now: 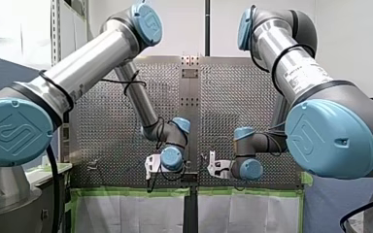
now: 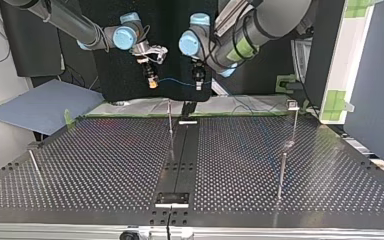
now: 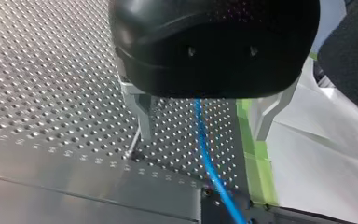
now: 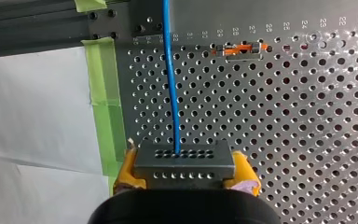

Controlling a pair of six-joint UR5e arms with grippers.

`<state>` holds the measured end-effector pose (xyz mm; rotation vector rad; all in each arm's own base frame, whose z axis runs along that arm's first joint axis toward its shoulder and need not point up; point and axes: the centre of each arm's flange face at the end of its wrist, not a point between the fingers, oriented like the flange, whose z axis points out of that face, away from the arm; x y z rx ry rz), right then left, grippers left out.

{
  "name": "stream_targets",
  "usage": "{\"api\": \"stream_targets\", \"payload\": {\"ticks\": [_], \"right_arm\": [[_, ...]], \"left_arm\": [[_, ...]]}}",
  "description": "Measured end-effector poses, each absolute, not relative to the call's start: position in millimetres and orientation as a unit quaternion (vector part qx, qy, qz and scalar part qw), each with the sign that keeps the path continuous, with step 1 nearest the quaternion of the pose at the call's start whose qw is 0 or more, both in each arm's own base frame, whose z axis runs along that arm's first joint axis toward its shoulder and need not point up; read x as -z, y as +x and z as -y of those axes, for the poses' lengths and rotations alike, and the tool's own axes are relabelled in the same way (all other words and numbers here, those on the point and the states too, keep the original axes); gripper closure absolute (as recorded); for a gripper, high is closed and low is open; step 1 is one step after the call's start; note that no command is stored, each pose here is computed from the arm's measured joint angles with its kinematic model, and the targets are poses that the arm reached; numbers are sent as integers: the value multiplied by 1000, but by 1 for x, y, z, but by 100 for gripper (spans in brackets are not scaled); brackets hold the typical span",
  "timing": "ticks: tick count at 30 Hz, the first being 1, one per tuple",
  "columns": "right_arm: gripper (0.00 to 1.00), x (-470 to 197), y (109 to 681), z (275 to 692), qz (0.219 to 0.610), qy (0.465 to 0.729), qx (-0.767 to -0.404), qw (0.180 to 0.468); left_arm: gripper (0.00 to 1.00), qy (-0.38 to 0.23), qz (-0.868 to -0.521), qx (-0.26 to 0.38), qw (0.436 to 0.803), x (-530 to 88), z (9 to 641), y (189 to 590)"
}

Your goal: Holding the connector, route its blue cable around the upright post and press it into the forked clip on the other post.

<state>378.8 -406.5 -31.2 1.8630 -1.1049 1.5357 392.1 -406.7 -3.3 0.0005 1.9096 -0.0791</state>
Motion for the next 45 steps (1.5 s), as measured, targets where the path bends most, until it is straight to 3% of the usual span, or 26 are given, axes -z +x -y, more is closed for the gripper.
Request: {"api": "stream_targets", "payload": {"ticks": [23,25,27,28,29,31,33,34,36,37,39,40,42,45], "right_arm": [[100,32,380,404,404,683,-560,238],[100,32,380,404,404,684,-559,238],[100,32,380,404,404,684,-559,237],[100,32,380,403,404,685,-558,237],[100,32,381,403,404,685,-558,237],[100,32,381,403,404,685,-558,237],[100,32,381,403,404,685,-558,236],[100,32,381,403,404,685,-558,236],[100,32,381,402,404,685,-558,236],[100,32,381,402,404,685,-558,236],[100,32,381,402,404,686,-558,236],[100,32,381,402,404,686,-558,236],[100,32,381,402,404,686,-558,236],[100,32,381,402,404,686,-558,236]], "left_arm": [[0,-30,-808,20,587,13,415,411],[4,-34,-807,13,590,13,414,410],[20,-38,-805,5,592,12,413,409],[20,-40,-805,3,593,12,413,409],[29,-41,-804,1,593,12,412,409],[32,-43,-803,0,594,12,412,409],[50,-43,-803,1,595,12,413,409],[50,-42,-803,2,595,12,413,409],[71,-41,-803,2,595,12,414,409],[71,-41,-803,2,595,12,414,409],[86,-38,-803,2,595,12,414,409],[86,-36,-803,1,595,12,414,409],[98,-32,-803,-2,596,12,414,409],[98,-29,-803,-4,596,12,414,409]]}}
